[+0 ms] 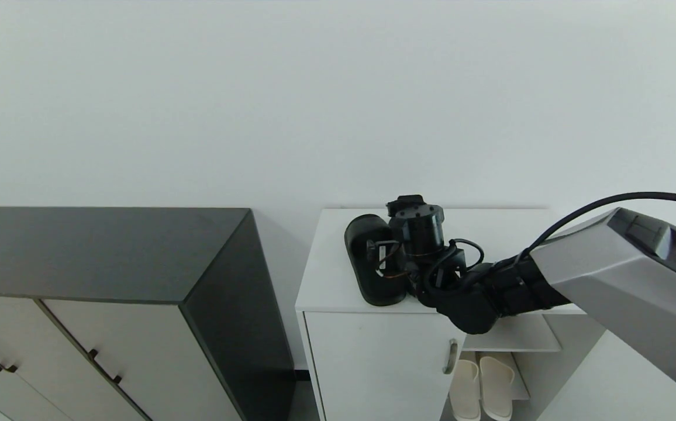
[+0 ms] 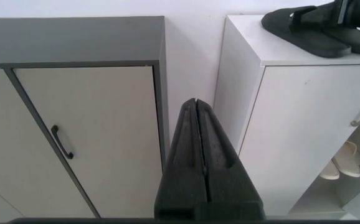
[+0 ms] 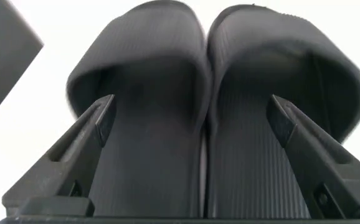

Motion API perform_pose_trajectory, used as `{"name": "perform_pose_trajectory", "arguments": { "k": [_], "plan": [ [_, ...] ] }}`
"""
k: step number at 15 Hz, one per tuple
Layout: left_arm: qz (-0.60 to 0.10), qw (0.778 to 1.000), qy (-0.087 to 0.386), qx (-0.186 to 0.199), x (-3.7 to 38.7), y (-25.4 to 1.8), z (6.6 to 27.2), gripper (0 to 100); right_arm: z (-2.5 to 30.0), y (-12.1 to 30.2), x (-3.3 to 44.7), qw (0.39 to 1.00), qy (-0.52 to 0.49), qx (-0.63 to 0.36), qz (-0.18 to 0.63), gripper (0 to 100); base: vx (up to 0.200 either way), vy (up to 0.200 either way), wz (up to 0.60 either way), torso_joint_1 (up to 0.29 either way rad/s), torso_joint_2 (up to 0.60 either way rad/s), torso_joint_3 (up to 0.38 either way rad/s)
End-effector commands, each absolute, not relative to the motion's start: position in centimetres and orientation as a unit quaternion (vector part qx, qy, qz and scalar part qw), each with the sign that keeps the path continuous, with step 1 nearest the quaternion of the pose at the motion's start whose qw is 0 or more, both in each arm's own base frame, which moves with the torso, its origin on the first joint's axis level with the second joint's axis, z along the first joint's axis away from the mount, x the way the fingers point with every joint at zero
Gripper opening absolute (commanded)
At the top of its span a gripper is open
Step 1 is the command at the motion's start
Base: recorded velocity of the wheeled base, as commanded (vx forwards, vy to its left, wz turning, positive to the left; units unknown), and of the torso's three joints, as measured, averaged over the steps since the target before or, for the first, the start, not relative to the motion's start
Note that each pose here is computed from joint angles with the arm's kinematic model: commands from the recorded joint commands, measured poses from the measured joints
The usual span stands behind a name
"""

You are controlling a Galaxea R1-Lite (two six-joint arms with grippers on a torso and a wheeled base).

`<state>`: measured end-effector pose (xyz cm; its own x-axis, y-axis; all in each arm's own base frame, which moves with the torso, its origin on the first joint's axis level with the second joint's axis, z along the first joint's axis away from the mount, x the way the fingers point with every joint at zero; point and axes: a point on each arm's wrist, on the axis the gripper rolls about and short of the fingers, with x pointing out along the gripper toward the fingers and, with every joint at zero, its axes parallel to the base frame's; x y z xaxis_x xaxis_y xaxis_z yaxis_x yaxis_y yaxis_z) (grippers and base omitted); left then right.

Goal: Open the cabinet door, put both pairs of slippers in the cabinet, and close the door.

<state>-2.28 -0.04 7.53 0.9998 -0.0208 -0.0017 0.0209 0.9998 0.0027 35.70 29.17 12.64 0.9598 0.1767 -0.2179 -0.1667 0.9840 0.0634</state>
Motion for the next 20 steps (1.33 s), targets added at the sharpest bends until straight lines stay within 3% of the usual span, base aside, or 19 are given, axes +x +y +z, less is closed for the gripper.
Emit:
{"name": "perform_pose_trajectory", "arguments": {
  "k": [1, 5, 6, 10, 12, 20],
  "plan": [
    [-0.011, 1.0, 0.001, 0.001, -2.3, 0.0, 7.5, 0, 11.5, 29.7, 37.3, 0.99, 0.117, 0.019, 0.08, 100, 0.0, 0.0, 0.0, 0.0, 0.0, 0.0],
    [-0.011, 1.0, 0.002, 0.001, -2.3, 0.0, 7.5, 0, 10.9, 30.2, 38.8, 0.991, 0.111, 0.023, 0.074, 100, 0.0, 0.0, 0.0, 0.0, 0.0, 0.0],
    [-0.011, 1.0, 0.001, 0.001, -2.3, 0.0, 7.5, 0, 11.0, 30.2, 38.8, 0.991, 0.109, 0.024, 0.074, 0, 0.0, 0.0, 0.0, 0.0, 0.0, 0.0],
    [-0.01, 1.0, 0.001, 0.001, -2.3, 0.0, 7.5, 0, 11.3, 30.1, 38.7, 0.991, 0.107, 0.024, 0.073, 0, 0.0, 0.0, 0.0, 0.0, 0.0, 0.0],
    [-0.01, 1.0, 0.001, 0.001, -2.3, 0.0, 7.5, 0, 13.4, 29.9, 37.7, 0.992, 0.094, 0.033, 0.078, 0, 0.0, 0.0, 0.0, 0.0, 0.0, 0.0],
    [-0.01, 1.0, 0.001, 0.001, -2.3, 0.0, 7.5, 0, 15.4, 28.8, 28.9, 0.982, 0.116, 0.013, 0.151, 0, 0.0, 0.0, 0.0, 0.0, 0.0, 0.0]
  ]
}}
